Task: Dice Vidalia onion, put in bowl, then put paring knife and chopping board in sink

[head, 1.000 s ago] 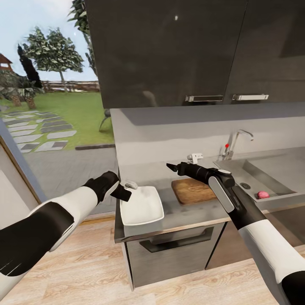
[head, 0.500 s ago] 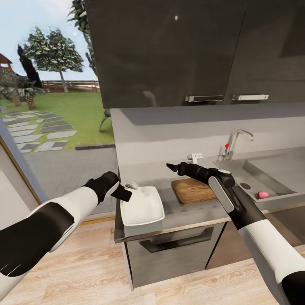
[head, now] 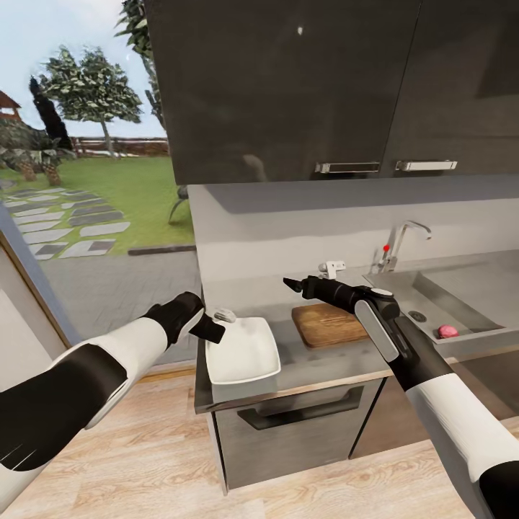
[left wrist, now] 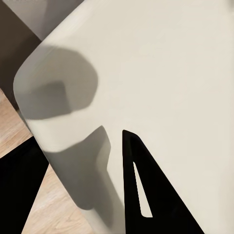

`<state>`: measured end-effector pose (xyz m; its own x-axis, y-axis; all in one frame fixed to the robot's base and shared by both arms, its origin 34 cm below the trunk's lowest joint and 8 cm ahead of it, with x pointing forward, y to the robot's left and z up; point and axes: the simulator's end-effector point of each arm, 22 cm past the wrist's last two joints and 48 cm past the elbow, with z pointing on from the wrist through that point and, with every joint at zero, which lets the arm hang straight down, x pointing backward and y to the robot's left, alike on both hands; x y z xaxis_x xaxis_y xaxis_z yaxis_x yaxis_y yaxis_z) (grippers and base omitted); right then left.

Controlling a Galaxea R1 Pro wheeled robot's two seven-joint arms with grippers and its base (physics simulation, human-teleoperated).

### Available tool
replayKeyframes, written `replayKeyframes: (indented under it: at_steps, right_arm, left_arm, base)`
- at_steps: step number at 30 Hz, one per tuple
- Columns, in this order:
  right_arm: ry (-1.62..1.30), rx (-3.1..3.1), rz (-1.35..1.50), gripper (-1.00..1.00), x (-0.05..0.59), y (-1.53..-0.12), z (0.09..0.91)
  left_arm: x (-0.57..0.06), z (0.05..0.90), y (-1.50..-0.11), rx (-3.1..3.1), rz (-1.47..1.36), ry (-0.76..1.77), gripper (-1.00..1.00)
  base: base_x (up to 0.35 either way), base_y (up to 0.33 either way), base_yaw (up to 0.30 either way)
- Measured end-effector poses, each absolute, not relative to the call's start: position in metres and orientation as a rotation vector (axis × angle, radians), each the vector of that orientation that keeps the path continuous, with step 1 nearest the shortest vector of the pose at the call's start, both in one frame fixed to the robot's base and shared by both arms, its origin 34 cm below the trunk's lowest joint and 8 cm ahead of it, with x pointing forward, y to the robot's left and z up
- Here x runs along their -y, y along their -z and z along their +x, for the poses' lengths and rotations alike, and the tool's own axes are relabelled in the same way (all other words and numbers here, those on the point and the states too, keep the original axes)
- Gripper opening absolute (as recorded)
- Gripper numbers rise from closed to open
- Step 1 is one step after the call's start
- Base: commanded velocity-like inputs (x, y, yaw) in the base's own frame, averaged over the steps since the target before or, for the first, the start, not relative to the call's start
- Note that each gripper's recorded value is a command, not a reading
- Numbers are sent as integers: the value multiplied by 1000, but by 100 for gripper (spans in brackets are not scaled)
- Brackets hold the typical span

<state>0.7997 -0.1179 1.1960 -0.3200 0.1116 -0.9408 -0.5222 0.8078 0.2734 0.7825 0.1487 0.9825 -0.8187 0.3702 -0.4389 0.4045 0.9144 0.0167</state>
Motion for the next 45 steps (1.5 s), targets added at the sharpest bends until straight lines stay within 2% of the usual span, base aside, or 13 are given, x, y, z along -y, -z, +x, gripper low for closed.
replayKeyframes:
  at_steps: [45]
  right_arm:
    - [-661, -1809, -311, 100, 118, -1184, 803]
  left_arm:
    - [-146, 782, -972, -2646, 564, 116, -100]
  base:
    - [0, 0, 0]
